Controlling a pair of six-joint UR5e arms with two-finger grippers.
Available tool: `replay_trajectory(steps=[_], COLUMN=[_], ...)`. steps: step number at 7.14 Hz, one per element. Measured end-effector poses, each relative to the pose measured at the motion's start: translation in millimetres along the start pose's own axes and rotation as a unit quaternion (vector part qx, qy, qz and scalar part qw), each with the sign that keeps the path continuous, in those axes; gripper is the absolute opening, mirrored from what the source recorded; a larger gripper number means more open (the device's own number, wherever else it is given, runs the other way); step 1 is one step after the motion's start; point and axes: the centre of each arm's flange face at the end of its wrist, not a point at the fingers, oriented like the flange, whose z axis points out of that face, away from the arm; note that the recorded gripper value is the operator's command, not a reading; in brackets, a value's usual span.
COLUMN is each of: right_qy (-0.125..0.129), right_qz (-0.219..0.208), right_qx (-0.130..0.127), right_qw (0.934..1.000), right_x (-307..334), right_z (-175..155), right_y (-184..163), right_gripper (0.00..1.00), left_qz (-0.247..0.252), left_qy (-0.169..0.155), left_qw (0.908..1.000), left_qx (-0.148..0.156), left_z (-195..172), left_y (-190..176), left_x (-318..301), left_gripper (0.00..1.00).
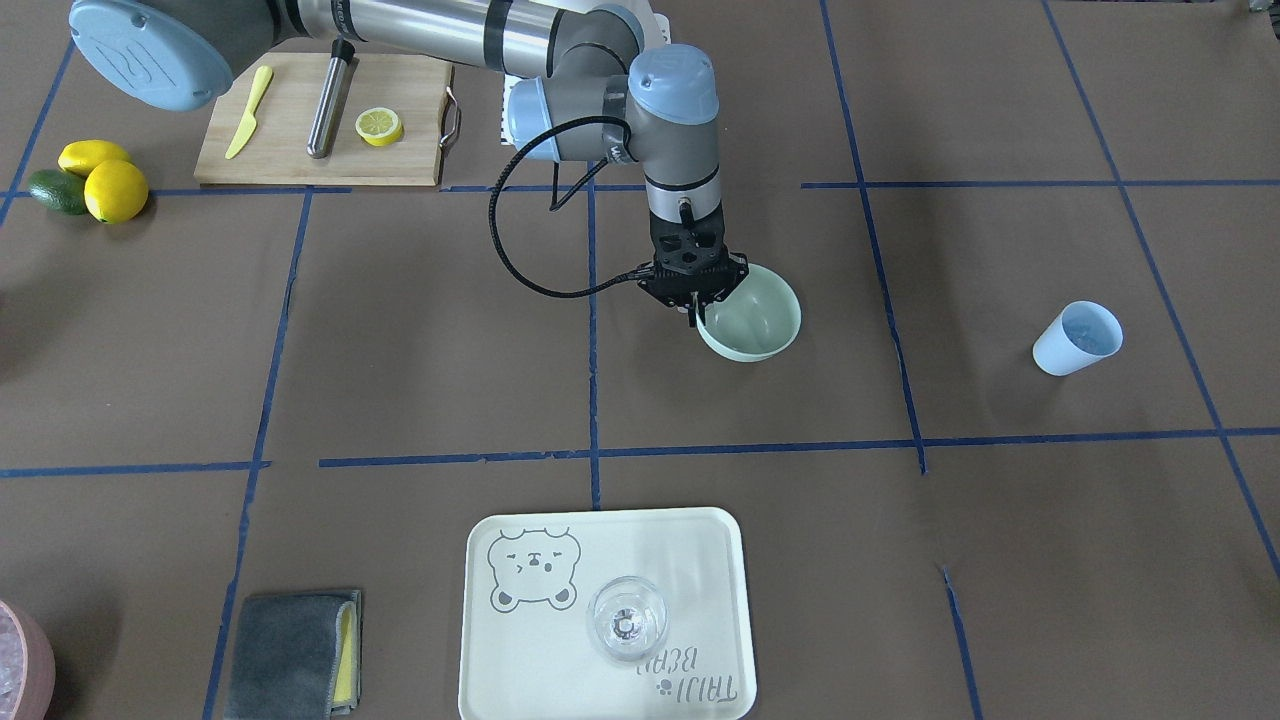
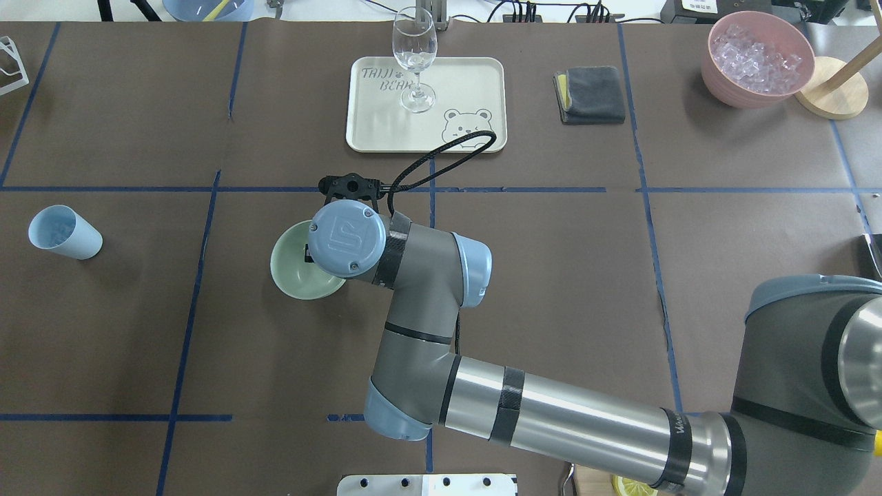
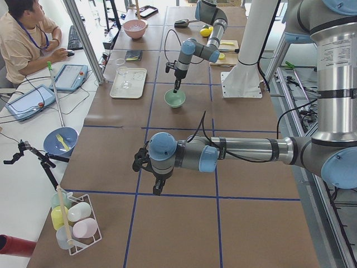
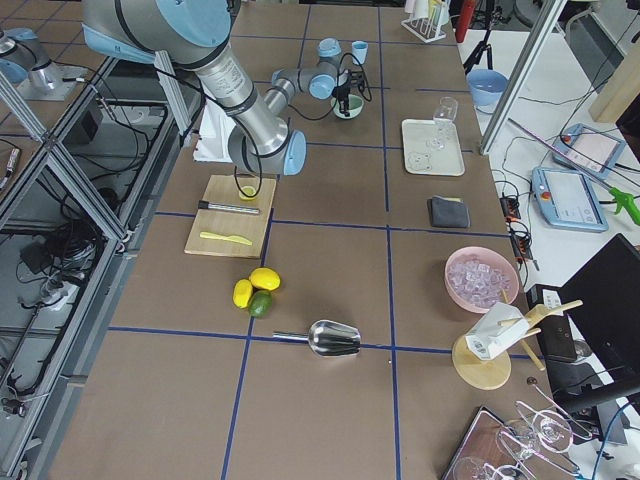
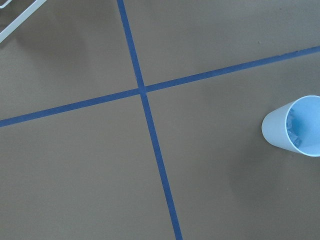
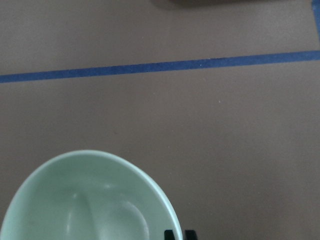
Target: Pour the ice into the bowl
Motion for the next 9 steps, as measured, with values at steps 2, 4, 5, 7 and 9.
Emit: replay_trajectory(steps=[2,4,5,7,9], right_qy=[-0.01,-0.01,0.004,0.046,0.07], right_qz=[0.007,0.018,0.017,-0.016,-0.078], right_qx=[0.002,-0.016,-0.035,-0.072,-0.095], right_qw=[0.9999,0.9997,0.9992,0.9962,0.99], right_x=[-8.2,-9.1,3.1,55.0,185.0], right_z=[-1.2,-25.1,-47.2,-104.4,-154.3], right_y=[-1.8,-35.9,-68.4,-141.2,-191.8], right_gripper=[1.0,1.0,1.0,1.0,1.0], left_qz=[0.002,0.005,0.01,0.029,0.086], left_qy=[0.0,-0.001,-0.001,0.0,-0.007], left_qw=[1.0,1.0,0.9999,0.9994,0.9942], left_qx=[0.002,0.003,0.006,0.016,0.064], left_z=[0.0,0.2,0.3,-0.4,-8.4], left_y=[-0.3,-0.6,-1.6,-7.8,-19.2], left_x=[0.0,0.0,1.3,9.1,19.5], left_gripper=[1.0,1.0,1.0,1.0,1.0])
